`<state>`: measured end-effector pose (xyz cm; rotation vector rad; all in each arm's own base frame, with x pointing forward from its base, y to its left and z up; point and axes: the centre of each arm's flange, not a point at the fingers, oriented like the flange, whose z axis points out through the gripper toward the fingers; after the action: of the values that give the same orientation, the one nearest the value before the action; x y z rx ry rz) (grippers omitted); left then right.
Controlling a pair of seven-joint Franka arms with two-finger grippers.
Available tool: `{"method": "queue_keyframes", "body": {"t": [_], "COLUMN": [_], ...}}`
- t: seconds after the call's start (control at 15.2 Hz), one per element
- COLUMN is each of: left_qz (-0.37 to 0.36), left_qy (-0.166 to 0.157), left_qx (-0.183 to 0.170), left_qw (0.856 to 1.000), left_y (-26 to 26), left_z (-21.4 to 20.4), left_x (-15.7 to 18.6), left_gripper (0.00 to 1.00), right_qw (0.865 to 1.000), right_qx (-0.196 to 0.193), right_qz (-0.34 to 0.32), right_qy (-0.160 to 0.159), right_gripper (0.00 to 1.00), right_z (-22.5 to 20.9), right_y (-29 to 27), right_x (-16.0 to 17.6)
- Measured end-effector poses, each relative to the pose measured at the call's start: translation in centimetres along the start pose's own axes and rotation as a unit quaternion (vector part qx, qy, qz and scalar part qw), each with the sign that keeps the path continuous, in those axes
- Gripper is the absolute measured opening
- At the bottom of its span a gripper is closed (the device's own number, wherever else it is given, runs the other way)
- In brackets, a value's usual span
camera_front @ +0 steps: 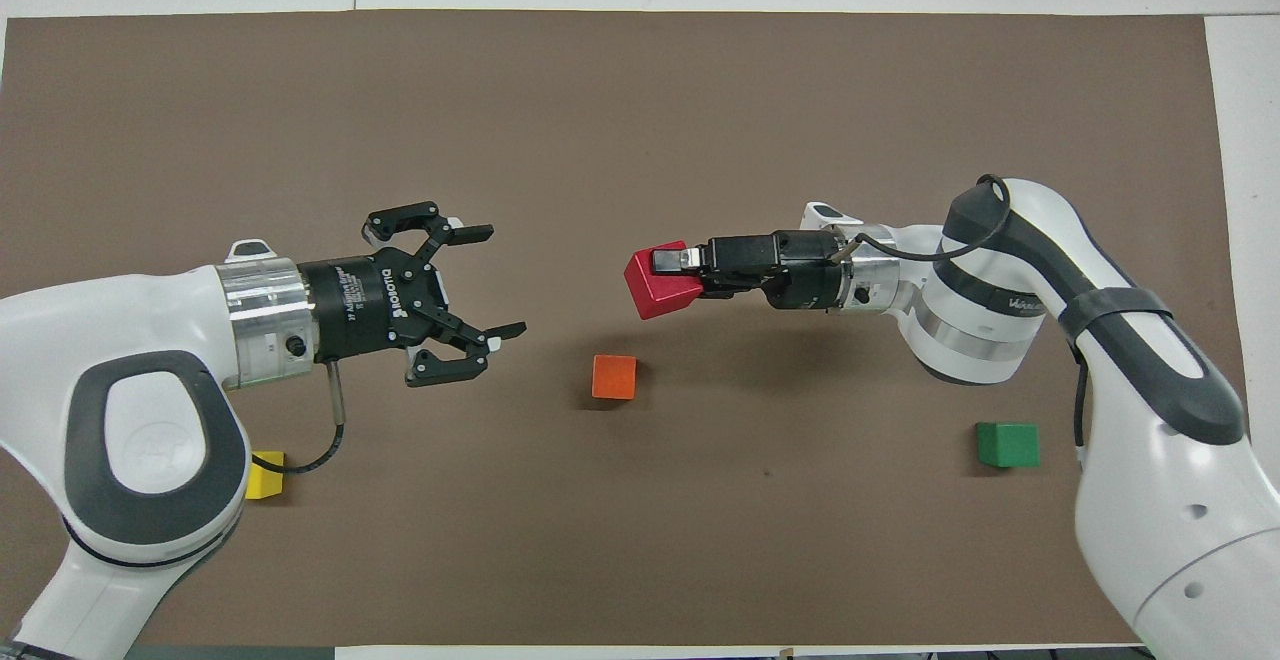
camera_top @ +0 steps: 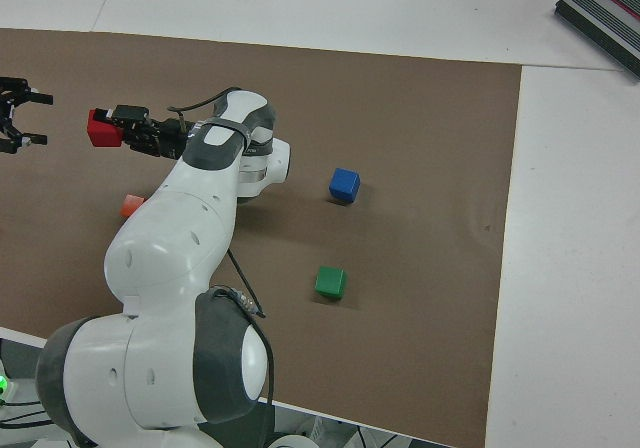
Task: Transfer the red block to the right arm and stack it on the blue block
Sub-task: 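Open the left gripper and withdraw while the right gripper carries the block, then lower the red block onto the blue block with the right gripper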
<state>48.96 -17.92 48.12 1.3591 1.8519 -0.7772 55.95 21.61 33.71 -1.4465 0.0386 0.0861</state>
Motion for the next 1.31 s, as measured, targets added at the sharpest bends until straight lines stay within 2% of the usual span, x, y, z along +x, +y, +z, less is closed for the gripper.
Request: {"method": "queue_keyframes", "body": {"t": [0.13,0.33,0.39,0.53,0.66,0.72,0.85,0.99,1.12,1.18,1.31], "left_qz": [0.007,0.044,0.062,0.102,0.141,0.170,0.241,0.309,0.379,0.418,0.486], "left_qy": [0.004,0.057,0.073,0.100,0.119,0.133,0.171,0.200,0.235,0.256,0.294], "left_qx": [-0.008,-0.005,-0.002,0.001,0.008,0.019,0.048,0.081,0.123,0.149,0.196], "left_qw": [1.000,0.997,0.995,0.990,0.983,0.976,0.954,0.926,0.887,0.859,0.800], "left_y": [1.7,3.2,3.4,3.7,4.3,4.7,5.7,6.7,7.8,8.2,9.0], "left_z": [-2.8,-5.8,-6.1,-6.6,-7.8,-8.5,-9.5,-10.1,-10.8,-11.1,-11.6], "left_x": [2.2,4.7,5.1,5.7,7.0,7.6,7.8,6.6,5.4,5.0,4.7], "left_gripper": [1.00,1.00,1.00,1.00,1.00,1.00,1.00,1.00,1.00,1.00,1.00], "right_qw": [0.998,0.985,0.976,0.948,0.902,0.872,0.815,0.763,0.702,0.682,0.663], "right_qx": [-0.070,-0.173,-0.215,-0.316,-0.428,-0.486,-0.574,-0.642,-0.707,-0.727,-0.744], "right_qz": [0.007,0.023,0.028,0.040,0.047,0.050,0.056,0.053,0.026,0.009,-0.022], "right_qy": [-0.008,-0.006,-0.004,0.006,0.025,0.037,0.053,0.061,0.079,0.084,0.088], "right_gripper": [0.59,0.59,0.59,0.59,0.59,0.59,0.59,0.59,0.59,0.59,0.59], "right_z": [-4.1,-10.1,-11.6,-14.3,-16.3,-16.8,-17.3,-16.8,-15.1,-14.2,-13.6], "right_y": [-1.6,-4.5,-6.0,-10.5,-15.7,-17.8,-19.9,-19.8,-18.5,-17.5,-15.8], "right_x": [0.3,0.4,0.4,0.6,0.6,0.5,0.6,0.9,1.9,2.3,2.9]}}
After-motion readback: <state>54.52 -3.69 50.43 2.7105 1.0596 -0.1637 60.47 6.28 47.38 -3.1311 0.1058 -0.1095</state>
